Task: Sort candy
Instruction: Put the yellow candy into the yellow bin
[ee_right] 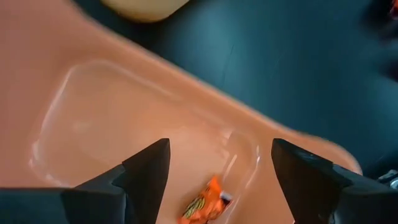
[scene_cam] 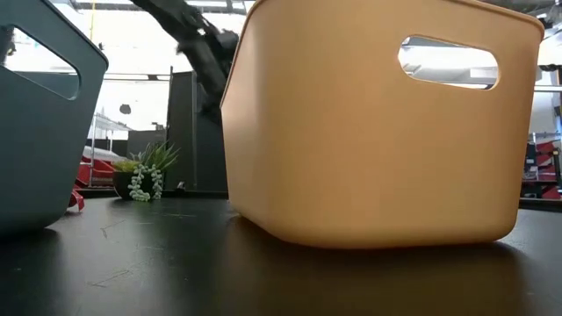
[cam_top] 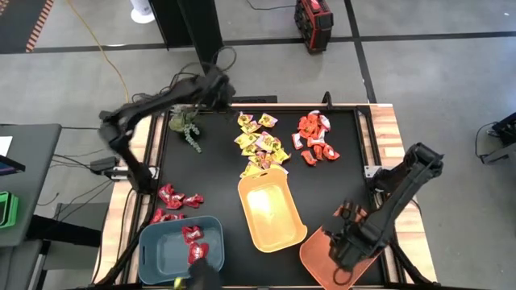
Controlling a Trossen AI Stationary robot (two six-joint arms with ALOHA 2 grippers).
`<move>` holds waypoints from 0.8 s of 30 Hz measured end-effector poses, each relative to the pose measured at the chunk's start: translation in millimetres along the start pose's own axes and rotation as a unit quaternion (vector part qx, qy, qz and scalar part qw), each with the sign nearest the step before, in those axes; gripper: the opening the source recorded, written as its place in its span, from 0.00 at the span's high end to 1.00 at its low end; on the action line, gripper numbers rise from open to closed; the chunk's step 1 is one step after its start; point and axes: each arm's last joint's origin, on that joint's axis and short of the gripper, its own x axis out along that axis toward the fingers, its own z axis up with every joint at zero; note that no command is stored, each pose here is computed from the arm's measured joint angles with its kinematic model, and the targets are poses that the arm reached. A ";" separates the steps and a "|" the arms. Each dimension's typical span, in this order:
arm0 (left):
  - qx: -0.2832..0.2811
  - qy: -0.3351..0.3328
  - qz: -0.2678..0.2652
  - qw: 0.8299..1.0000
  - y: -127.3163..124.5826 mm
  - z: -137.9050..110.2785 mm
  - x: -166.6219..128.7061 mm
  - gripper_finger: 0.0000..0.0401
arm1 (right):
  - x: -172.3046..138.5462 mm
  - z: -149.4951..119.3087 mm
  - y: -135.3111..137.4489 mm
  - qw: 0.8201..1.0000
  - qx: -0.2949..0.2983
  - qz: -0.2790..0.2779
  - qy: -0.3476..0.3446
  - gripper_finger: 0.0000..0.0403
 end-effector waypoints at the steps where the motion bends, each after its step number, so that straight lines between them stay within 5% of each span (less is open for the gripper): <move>1: -0.007 0.014 -0.006 1.000 9.1 6.0 10.8 0.16 | 1.0 3.8 -1.2 1.000 0.001 0.001 0.000 0.26; 6: -0.036 0.062 -0.015 0.997 43.5 25.6 62.5 0.16 | 4.8 16.4 -6.4 1.000 0.001 -0.001 0.001 0.26; 12: -0.047 0.086 -0.021 0.995 56.9 31.4 106.6 0.16 | 6.9 23.4 -10.3 1.000 -0.012 -0.004 0.004 0.26; 24: -0.054 0.109 -0.038 0.992 50.9 27.5 121.7 0.16 | -5.2 24.8 -23.1 1.000 0.001 0.011 -0.004 0.26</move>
